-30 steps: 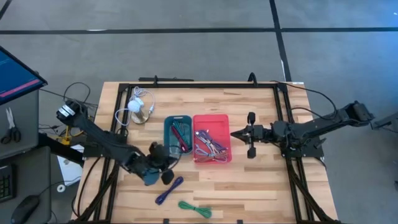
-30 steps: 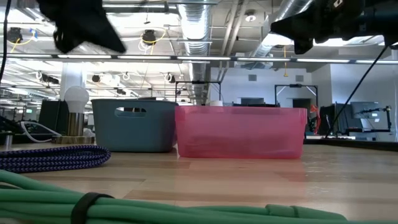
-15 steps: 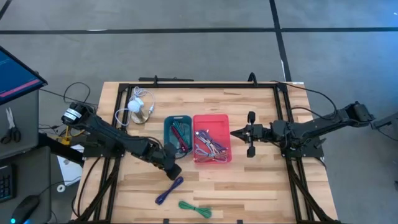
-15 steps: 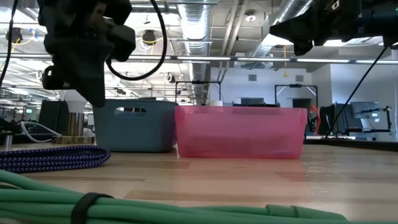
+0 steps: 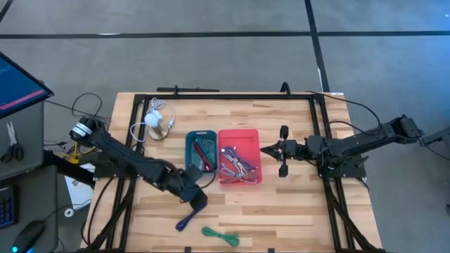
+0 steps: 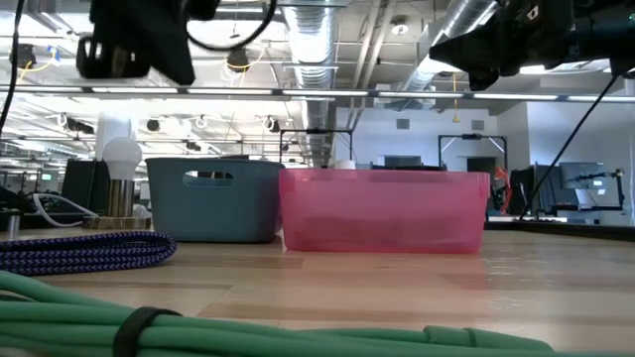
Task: Pick & Place USB Port
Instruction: Put the patterned violet charger cable into the blue bin
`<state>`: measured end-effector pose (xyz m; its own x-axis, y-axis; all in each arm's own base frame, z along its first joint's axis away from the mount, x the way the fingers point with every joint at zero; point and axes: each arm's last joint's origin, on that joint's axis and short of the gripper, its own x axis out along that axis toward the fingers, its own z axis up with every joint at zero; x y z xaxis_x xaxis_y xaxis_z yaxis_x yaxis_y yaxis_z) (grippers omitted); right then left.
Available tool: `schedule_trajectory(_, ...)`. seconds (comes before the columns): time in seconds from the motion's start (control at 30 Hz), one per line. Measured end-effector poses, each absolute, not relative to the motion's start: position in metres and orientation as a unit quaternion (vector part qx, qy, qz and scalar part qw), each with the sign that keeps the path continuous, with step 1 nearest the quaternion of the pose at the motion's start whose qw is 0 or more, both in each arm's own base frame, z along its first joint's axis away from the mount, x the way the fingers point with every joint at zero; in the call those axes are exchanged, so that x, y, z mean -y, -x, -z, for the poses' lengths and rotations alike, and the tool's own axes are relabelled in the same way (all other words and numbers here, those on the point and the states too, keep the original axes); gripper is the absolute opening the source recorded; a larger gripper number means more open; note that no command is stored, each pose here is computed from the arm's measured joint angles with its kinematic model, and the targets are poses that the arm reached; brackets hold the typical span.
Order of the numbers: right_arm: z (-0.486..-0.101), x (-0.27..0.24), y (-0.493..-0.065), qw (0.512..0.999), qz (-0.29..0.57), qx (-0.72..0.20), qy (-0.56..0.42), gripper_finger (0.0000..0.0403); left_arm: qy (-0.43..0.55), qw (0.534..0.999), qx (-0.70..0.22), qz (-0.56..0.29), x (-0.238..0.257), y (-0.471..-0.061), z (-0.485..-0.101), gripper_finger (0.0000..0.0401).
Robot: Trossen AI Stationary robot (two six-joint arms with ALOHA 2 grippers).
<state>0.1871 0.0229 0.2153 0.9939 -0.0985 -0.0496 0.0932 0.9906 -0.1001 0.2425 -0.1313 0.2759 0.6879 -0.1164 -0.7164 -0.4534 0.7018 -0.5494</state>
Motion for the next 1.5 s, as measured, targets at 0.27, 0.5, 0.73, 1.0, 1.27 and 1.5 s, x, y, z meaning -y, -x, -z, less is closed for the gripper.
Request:
schedule_trajectory(0.27, -0.215, -0.023, -0.187, 0.997, 0.048, -0.029, 0.049, 0.0003, 0.353, 0.830, -0.411, -0.135, 0.151, -0.258, -0.283, 0.0003)
schedule_trajectory(0.5, -0.215, -0.023, -0.187, 0.997, 0.048, -0.030, 0.049, 0.0003, 0.361, 0.802, -0.450, -0.155, 0.163, -0.274, -0.278, 0.0003)
schedule_trajectory(0.73, -0.215, -0.023, -0.187, 0.997, 0.048, -0.030, 0.046, 0.0003, 0.393, 0.754, -0.498, -0.171, 0.171, -0.281, -0.259, 0.0003)
schedule_trajectory(1.0, -0.214, -0.023, -0.187, 0.997, 0.048, -0.036, 0.046, 0.0003, 0.417, 0.700, -0.559, -0.156, 0.177, -0.284, -0.246, 0.0003)
schedule_trajectory(1.27, -0.212, -0.023, -0.187, 0.997, 0.048, -0.042, 0.048, 0.0003, 0.391, 0.716, -0.563, -0.132, 0.174, -0.285, -0.247, 0.0011)
schedule_trajectory(1.5, -0.212, -0.023, -0.187, 0.997, 0.048, -0.042, 0.048, 0.0003, 0.384, 0.713, -0.568, -0.148, 0.166, -0.289, -0.237, 0.0081)
